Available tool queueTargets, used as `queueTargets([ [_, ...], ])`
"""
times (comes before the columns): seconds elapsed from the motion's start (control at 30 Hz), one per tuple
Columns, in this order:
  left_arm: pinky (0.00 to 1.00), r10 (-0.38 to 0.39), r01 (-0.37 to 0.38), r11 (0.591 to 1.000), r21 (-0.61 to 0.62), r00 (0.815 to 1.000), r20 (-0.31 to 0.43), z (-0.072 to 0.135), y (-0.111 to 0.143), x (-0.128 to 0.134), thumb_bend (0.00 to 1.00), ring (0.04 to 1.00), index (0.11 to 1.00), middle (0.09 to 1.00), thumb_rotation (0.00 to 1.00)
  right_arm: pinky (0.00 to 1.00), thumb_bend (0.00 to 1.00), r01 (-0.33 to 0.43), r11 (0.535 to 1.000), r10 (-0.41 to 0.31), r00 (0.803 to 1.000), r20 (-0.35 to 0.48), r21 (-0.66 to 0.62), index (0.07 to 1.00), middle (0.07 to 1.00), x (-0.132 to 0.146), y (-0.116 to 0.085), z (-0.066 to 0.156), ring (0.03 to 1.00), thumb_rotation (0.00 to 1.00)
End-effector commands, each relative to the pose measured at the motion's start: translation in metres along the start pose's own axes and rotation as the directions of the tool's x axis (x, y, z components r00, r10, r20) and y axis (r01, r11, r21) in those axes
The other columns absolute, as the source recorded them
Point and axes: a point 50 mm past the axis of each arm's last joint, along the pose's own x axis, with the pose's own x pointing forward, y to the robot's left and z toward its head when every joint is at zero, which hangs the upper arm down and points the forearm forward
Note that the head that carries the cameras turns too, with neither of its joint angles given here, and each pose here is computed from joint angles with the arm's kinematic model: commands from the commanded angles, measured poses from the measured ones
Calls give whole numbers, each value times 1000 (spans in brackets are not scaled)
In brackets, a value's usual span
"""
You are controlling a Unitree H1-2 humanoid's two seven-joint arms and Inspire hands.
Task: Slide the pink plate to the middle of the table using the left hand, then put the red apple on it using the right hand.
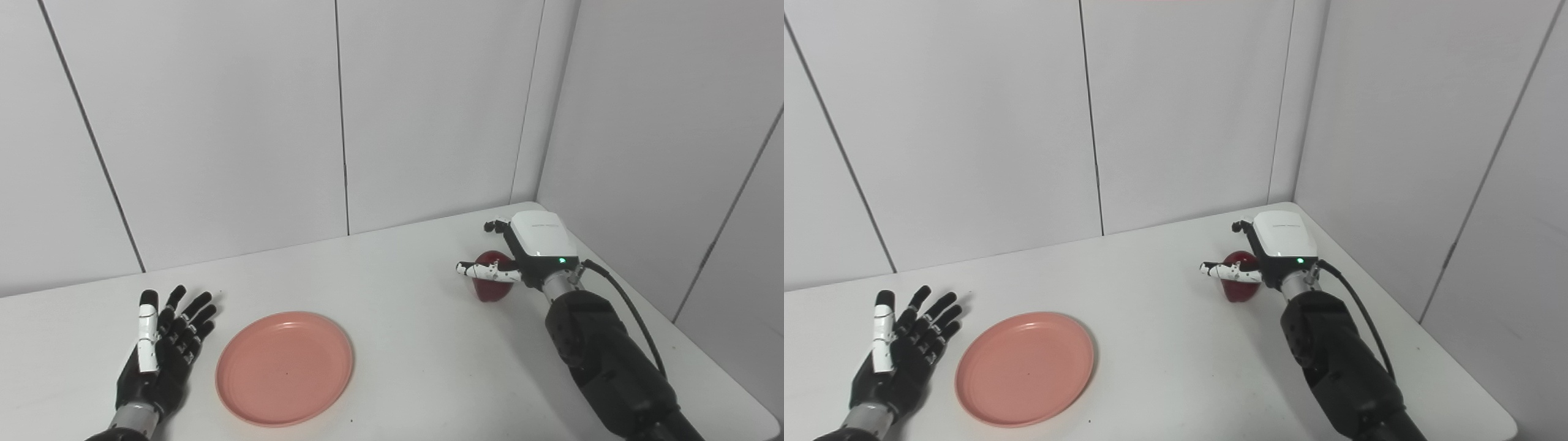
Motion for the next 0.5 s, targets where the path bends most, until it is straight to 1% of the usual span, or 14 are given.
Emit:
queueTargets([
  [0.0, 940, 60, -63, 998, -14, 988, -145, -37, 11, -15, 669, 898, 975, 871, 989, 635, 921, 98, 995, -98, 995, -4, -27, 721, 740, 14, -24, -2, 721, 907],
  [0.27, 967, 62, -65, 998, -12, 987, -148, -38, 13, -15, 661, 911, 983, 883, 994, 660, 921, 70, 997, -70, 997, -31, -26, 725, 752, 16, -13, -5, 735, 907],
  [0.47, 949, 60, -62, 998, -12, 987, -150, -37, 11, -16, 672, 904, 974, 873, 984, 673, 915, 50, 999, -51, 997, -49, -21, 732, 754, 15, -9, -9, 738, 904],
])
